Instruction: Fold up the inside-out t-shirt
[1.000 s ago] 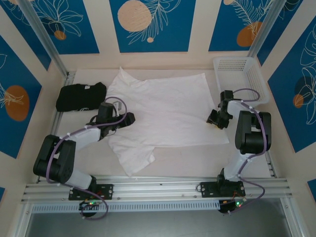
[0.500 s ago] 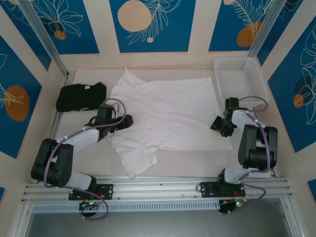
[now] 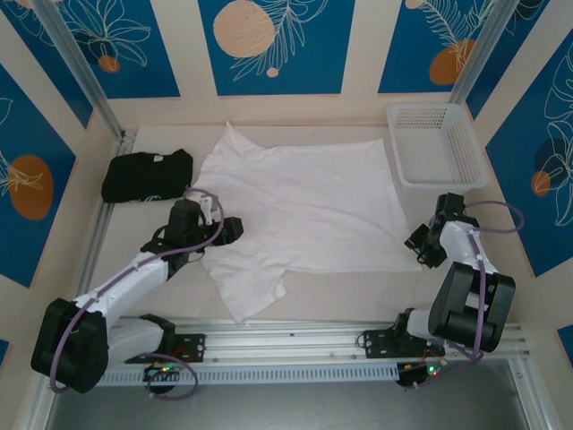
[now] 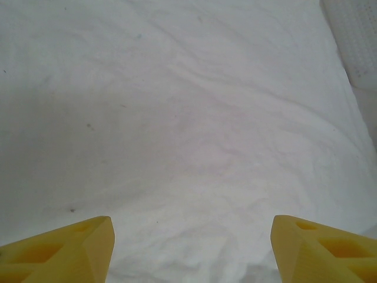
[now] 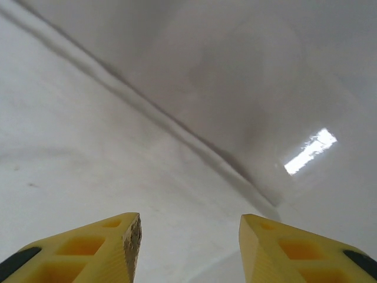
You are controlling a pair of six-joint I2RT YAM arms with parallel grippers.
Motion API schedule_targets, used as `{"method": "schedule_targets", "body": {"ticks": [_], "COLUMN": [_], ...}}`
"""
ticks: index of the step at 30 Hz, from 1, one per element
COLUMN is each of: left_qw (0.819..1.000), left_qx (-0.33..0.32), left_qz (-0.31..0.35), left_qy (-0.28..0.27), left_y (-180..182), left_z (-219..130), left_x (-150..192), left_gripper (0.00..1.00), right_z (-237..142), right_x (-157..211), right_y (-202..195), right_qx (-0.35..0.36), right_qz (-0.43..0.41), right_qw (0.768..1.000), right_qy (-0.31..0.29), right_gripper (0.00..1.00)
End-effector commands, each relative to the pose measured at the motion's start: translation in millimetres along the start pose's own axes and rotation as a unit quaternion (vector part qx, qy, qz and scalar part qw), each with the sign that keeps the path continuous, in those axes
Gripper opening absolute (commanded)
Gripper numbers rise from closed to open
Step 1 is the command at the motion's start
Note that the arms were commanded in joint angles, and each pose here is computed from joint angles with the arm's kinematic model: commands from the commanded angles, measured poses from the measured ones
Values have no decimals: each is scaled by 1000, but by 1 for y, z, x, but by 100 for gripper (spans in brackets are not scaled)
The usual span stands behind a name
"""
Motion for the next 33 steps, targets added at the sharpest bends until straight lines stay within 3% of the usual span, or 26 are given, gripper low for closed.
{"method": "schedule_targets", "body": {"ticks": [1,9,14,20,27,33], "left_qw": [1000,999,999,998,991,981], "left_qx": [11,34,32,16,-23,-58], "left_qz": [10,19,25,18,39,-5], "left_qy": [9,8,13,64,127,184], "left_y": [-1,-8,-10,-7,-16,-11], "left_z": [-2,-3,-3,1,-21,-50], "left_x": [7,8,10,33,68,105], "left_gripper": [70,71,70,70,69,61], "right_z": [13,31,36,33,22,13], "right_x": [8,9,3,3,7,10], "right_y": [-14,-15,-10,-5,2,8], "right_qx": [58,86,81,46,6,-32], "right_qz": [42,65,53,34,4,-16], "right_qw": [996,990,990,993,997,998], "right_qy": [51,96,107,101,79,59], "right_gripper": [48,47,39,15,8,4]}}
Point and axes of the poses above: each hand's point on the last joint's axis, 136 mm out from that joint toward the fingers, its own z axis out along the fingers, its own y axis along the line the jaws close on, x = y × z, the point moved 10 cm from there along -z, back along the fingers, and after that the axes turned 9 degrees about z, right-handed, at the moved point
